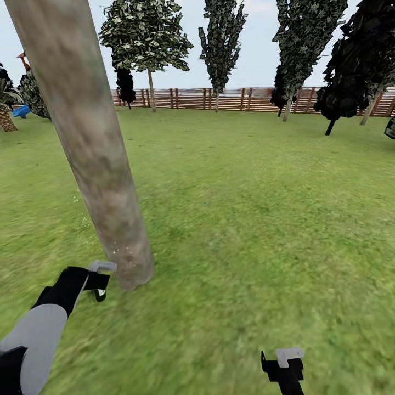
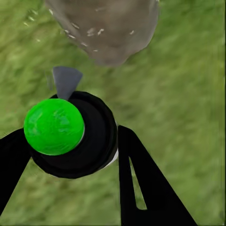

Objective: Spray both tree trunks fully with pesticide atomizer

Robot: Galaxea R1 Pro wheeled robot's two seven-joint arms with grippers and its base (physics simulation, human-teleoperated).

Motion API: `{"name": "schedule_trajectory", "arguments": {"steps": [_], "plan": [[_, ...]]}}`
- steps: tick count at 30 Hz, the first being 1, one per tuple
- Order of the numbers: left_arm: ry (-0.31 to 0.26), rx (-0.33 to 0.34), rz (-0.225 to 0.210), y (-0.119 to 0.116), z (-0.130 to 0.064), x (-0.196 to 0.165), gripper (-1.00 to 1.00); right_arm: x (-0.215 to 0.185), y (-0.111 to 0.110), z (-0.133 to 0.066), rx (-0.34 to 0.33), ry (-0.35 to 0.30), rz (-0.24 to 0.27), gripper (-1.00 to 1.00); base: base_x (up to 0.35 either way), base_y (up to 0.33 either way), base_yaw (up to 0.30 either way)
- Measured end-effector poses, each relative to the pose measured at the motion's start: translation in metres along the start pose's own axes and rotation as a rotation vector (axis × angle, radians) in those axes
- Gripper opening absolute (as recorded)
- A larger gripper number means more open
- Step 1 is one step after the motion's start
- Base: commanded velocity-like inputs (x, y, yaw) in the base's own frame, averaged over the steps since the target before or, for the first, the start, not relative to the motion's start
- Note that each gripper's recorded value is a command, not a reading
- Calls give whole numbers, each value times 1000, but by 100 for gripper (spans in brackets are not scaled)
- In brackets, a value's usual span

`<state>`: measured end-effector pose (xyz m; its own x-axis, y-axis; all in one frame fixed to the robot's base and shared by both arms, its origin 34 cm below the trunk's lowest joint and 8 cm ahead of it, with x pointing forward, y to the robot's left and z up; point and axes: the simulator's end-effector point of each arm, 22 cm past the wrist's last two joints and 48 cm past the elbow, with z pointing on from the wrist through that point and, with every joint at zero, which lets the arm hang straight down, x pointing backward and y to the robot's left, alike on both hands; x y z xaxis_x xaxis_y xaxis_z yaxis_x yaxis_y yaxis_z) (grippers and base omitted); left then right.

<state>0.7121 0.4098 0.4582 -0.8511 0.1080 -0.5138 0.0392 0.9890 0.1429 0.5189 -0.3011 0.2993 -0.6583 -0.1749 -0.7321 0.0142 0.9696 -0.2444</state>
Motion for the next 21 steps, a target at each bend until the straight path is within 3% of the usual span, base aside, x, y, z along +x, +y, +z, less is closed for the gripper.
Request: {"name": "schedule_trajectory", "arguments": {"steps": [4, 8, 11, 14, 17, 20, 21], "plan": [[-3, 21, 24, -20, 2, -4, -100, 1, 0, 0, 0, 1, 0, 100, -96, 0, 0], [-19, 8, 27, -14, -1, -10, -100, 1, 0, 0, 0, 2, -1, 100, -190, 0, 0], [-68, -4, 25, -12, -12, -34, -100, 1, -1, 0, 1, 1, -1, 100, -21, 0, 0], [-53, -6, 7, -20, -25, -57, -100, 1, -1, 0, 1, 1, -1, 100, -3, 0, 0], [-63, -33, 0, -4, -36, -77, -100, 1, -1, 0, 1, 2, -2, 100, 0, 0, 0], [-62, -97, -12, 44, -46, -79, -100, 1, -1, 0, 1, 1, -2, 100, 0, 0, 0], [-62, -94, -19, 47, -47, -78, -100, 1, -1, 0, 1, 1, -2, 100, 0, 0, 0]]}}
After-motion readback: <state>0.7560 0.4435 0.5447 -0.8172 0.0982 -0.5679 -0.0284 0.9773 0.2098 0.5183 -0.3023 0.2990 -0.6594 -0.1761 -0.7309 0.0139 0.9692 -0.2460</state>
